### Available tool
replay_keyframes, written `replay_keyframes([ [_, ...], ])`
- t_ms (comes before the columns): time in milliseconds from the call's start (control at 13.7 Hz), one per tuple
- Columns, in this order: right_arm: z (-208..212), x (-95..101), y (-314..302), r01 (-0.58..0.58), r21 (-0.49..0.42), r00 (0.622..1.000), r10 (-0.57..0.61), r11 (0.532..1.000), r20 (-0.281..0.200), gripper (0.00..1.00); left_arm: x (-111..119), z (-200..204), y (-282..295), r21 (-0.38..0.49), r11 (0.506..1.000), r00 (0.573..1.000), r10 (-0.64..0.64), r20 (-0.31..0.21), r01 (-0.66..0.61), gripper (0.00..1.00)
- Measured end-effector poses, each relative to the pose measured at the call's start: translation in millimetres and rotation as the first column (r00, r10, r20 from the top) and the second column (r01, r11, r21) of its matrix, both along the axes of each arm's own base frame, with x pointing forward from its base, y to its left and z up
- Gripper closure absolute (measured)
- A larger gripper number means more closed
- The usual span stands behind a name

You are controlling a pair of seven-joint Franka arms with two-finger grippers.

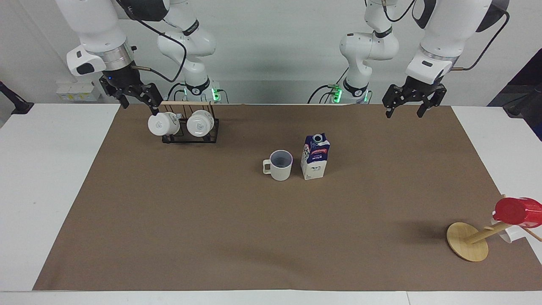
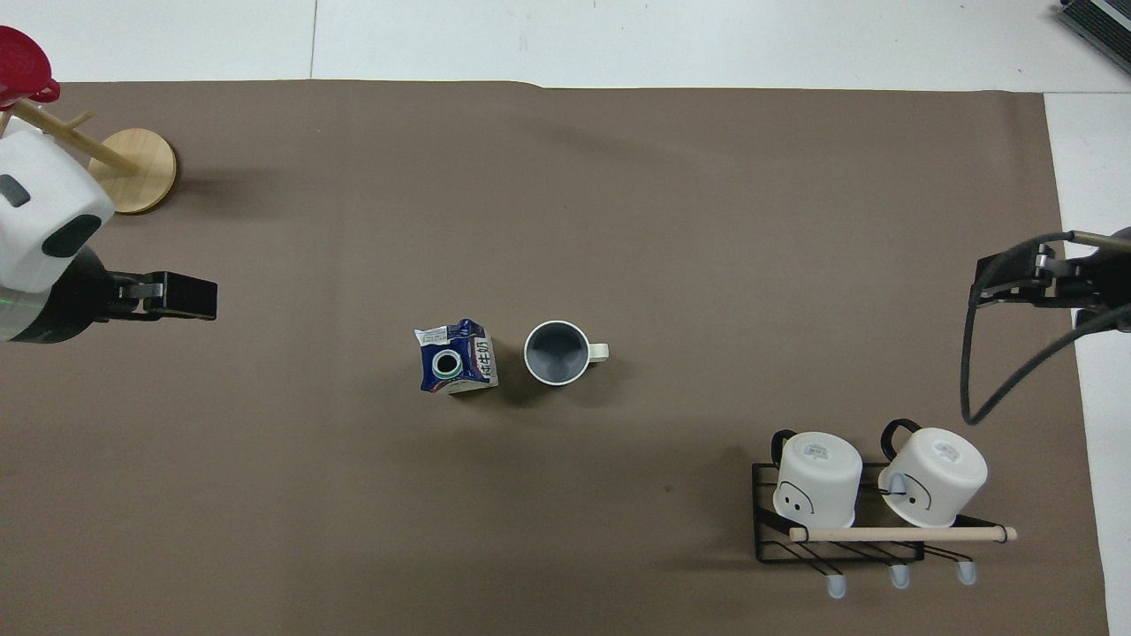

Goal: Place cup and milk on table

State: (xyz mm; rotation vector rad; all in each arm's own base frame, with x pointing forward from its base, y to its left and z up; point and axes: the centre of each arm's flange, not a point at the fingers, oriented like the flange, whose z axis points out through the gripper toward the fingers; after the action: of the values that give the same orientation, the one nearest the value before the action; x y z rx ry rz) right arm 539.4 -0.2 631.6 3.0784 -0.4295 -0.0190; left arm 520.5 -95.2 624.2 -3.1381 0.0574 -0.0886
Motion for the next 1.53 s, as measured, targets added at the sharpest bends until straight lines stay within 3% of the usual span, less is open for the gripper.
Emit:
replay_keyframes([
  [1530, 0.0, 0.0, 0.0, 0.000, 0.000, 1.000, 0.000, 1.000, 0.000, 0.00, 1.1, 1.9, 38.8, 0.003, 0.998, 0.998, 0.067, -0.022, -0.067, 0.00],
])
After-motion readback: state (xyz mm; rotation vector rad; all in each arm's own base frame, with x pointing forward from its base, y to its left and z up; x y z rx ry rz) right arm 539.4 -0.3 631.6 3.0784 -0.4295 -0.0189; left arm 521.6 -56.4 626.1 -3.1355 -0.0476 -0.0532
